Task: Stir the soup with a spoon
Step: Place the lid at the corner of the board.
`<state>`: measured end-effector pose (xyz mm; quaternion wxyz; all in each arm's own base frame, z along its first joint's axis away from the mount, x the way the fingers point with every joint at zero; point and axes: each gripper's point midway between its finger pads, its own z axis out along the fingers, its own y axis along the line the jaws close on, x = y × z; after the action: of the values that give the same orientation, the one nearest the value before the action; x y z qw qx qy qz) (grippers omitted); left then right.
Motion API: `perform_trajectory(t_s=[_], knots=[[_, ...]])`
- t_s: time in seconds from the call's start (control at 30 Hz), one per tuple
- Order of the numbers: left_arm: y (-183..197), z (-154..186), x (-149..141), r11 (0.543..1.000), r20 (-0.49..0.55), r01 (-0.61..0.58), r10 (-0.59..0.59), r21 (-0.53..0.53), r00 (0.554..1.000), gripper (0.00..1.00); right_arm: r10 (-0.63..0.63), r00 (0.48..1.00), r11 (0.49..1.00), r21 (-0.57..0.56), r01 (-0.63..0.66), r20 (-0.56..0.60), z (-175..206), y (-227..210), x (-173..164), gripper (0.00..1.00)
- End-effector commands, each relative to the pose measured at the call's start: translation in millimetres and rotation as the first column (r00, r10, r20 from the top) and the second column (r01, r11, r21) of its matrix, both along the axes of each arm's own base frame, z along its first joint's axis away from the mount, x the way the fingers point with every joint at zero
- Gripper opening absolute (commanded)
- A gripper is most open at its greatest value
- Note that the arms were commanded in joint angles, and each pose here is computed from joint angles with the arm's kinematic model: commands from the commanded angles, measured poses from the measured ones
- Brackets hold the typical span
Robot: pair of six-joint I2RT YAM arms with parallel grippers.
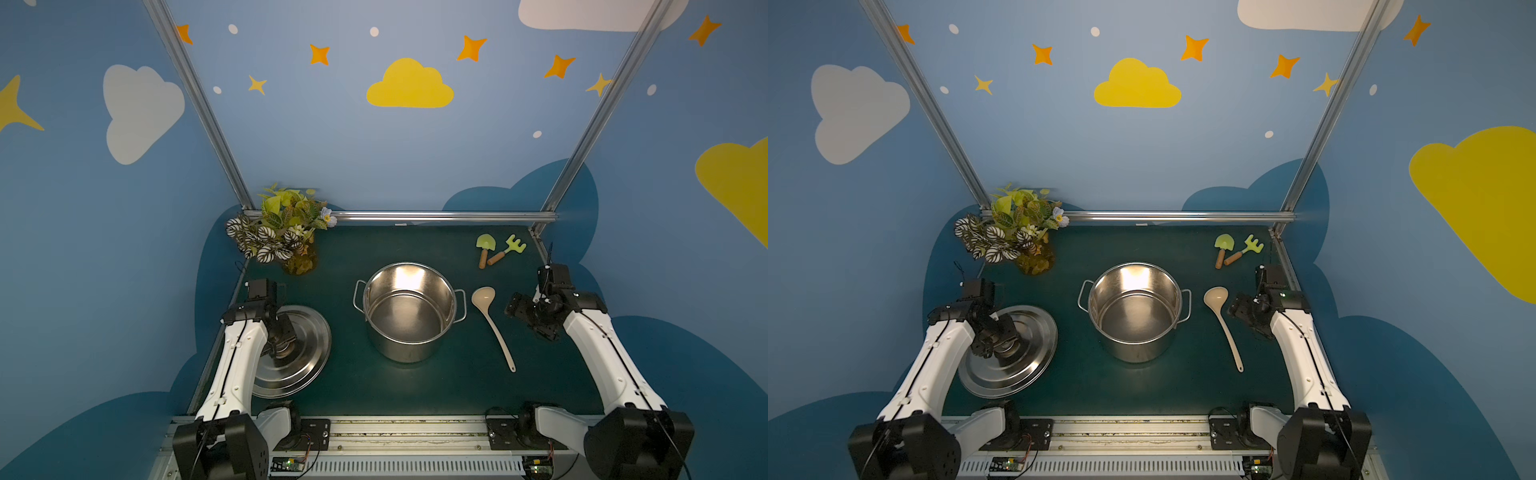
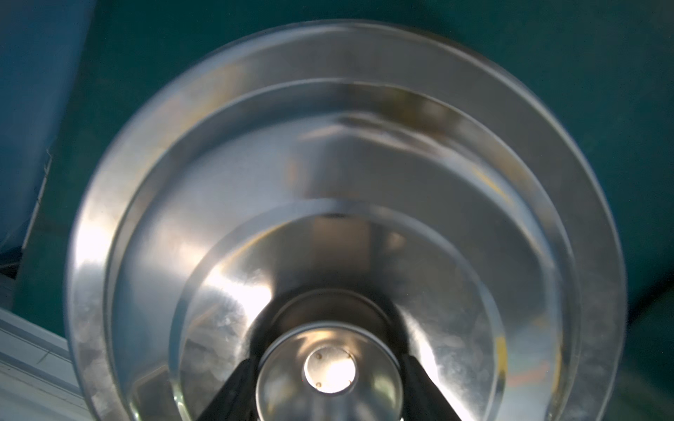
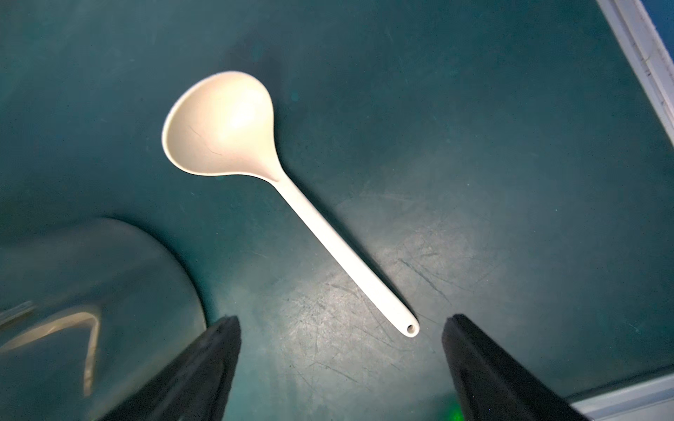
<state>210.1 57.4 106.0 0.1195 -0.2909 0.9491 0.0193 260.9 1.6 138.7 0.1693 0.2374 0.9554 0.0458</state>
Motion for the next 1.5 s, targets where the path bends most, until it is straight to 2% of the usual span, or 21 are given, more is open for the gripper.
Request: perform_trajectory(t_s=[0.0, 0.17, 0.4, 0.63, 0.7, 1.2, 1.47], knots=[[15.9, 6.7, 31.3, 0.999, 0.130, -0.039, 0.041, -0.016, 0.991, 0.22, 0.028, 0.995, 0.999, 0.027, -0.026, -0.095, -17.4, 4.7, -8.7, 0.91], [32.2, -18.5, 34.0, 0.993, 0.045, -0.099, 0.103, -0.071, 0.994, 0.28, 0.044, 0.980, 0.997, 0.066, -0.032, -0.195, -39.1, 11.5, -12.2, 0.87], [45.0, -40.8, 29.7, 0.983, -0.054, -0.145, 0.139, -0.111, 0.989, 0.41, 0.072, 0.969, 0.995, 0.090, -0.052, -0.238, -63.4, 19.0, -11.3, 0.83], [44.9, -46.2, 28.0, 0.981, -0.081, -0.152, 0.143, -0.120, 0.986, 0.70, 0.108, 0.954, 0.991, 0.112, -0.080, -0.280, -86.7, 25.9, -4.6, 0.77], [43.2, -43.0, 29.1, 0.981, -0.065, -0.146, 0.139, -0.127, 0.988, 0.75, 0.118, 0.951, 0.989, 0.119, -0.087, -0.287, -92.0, 28.0, -1.9, 0.75], [13.6, 4.8, 30.8, 0.994, 0.109, -0.033, 0.045, -0.106, 0.993, 0.78, 0.179, 0.932, 0.982, 0.115, -0.150, -0.314, -115.7, 34.1, 9.2, 0.57], [-11.9, 48.7, 28.2, 0.988, 0.272, 0.042, 0.001, -0.150, 0.962, 0.77, 0.216, 0.934, 0.972, 0.154, -0.178, -0.283, -113.8, 46.9, 10.5, 0.38]])
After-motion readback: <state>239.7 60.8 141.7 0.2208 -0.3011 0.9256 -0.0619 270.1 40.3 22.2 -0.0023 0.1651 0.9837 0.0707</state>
